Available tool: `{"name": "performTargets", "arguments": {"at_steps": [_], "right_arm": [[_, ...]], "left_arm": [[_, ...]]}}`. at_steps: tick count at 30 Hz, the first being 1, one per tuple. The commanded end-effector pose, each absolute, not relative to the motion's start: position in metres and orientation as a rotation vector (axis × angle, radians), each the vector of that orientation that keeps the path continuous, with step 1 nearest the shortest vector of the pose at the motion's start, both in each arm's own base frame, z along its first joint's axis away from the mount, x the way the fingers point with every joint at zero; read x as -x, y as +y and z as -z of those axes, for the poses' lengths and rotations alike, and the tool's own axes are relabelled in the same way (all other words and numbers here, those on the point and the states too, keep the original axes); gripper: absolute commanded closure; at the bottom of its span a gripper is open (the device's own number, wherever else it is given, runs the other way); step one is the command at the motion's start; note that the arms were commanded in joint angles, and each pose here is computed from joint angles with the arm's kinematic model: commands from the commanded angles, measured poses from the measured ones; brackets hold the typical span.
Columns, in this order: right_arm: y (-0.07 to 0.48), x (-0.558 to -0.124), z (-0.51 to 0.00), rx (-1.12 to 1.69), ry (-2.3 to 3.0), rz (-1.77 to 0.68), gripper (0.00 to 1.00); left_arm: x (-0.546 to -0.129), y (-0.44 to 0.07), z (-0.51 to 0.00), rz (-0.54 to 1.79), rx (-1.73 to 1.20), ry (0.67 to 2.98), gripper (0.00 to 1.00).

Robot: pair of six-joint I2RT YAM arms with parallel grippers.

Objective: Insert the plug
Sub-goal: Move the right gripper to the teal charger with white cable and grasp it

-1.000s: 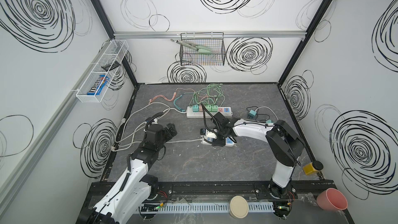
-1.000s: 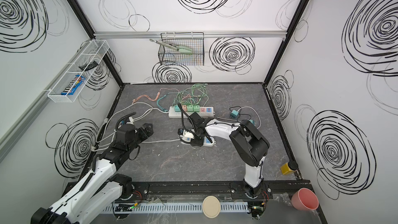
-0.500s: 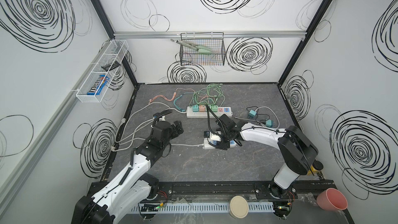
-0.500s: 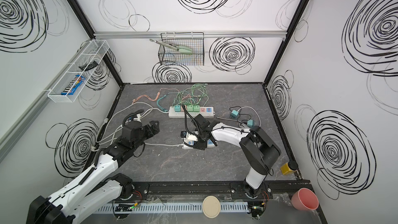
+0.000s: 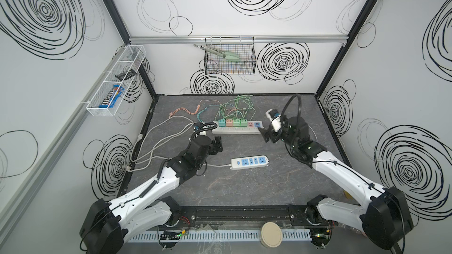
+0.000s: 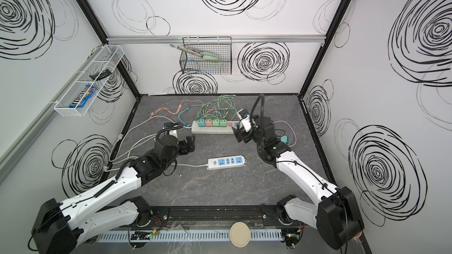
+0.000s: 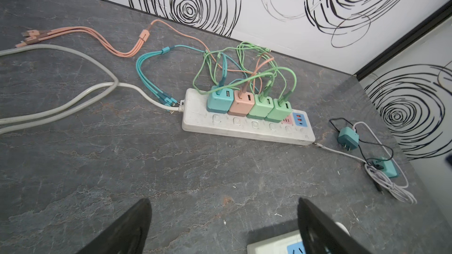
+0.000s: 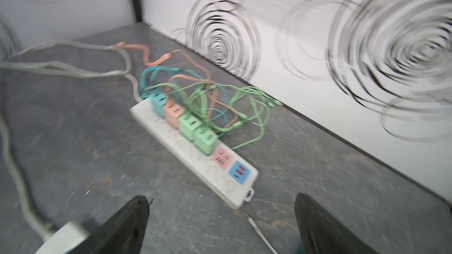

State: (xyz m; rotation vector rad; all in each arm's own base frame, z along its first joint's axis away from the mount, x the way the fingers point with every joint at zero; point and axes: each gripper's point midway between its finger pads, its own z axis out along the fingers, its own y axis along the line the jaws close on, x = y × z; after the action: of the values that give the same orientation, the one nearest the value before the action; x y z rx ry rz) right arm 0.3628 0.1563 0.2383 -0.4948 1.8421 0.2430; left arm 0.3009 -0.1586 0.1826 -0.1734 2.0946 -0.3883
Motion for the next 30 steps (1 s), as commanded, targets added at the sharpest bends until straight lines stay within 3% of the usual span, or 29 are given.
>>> {"name": "performTargets", "arguments": {"at_steps": [1,5,10,16,22,24,30], "right_arm": [[0.081,-0.390,-0.238,-0.073,1.919,-0.376,0.03],[0.023,-0.401,-0.189,-0.389,2.078,-0.450,0.03],[0.017,-0.414,-0.147,-0.390,2.212,-0.519,0.01],[0.025,-0.437,-0.094,-0.415,2.459,-0.472,0.26],[0.040,-0.450,-0.056,-0.337,2.620,-0.218,0.25],[0.044,-0.453,-0.049,-0.340,2.632,-0.176,0.32],[0.036,-0.452,-0.046,-0.405,2.617,-0.077,0.22]], "left_arm": [[-0.308,-0.167,-0.198,0.375,0.153,2.045,0.04],[-0.308,-0.172,-0.195,0.382,0.143,2.055,0.04],[-0.308,-0.171,-0.192,0.369,0.137,2.058,0.04],[-0.308,-0.169,-0.188,0.353,0.124,2.067,0.04],[-0.308,-0.166,-0.182,0.341,0.126,2.084,0.04],[-0.308,-0.163,-0.180,0.329,0.130,2.087,0.04],[-0.310,-0.156,-0.179,0.309,0.132,2.092,0.04]]}}
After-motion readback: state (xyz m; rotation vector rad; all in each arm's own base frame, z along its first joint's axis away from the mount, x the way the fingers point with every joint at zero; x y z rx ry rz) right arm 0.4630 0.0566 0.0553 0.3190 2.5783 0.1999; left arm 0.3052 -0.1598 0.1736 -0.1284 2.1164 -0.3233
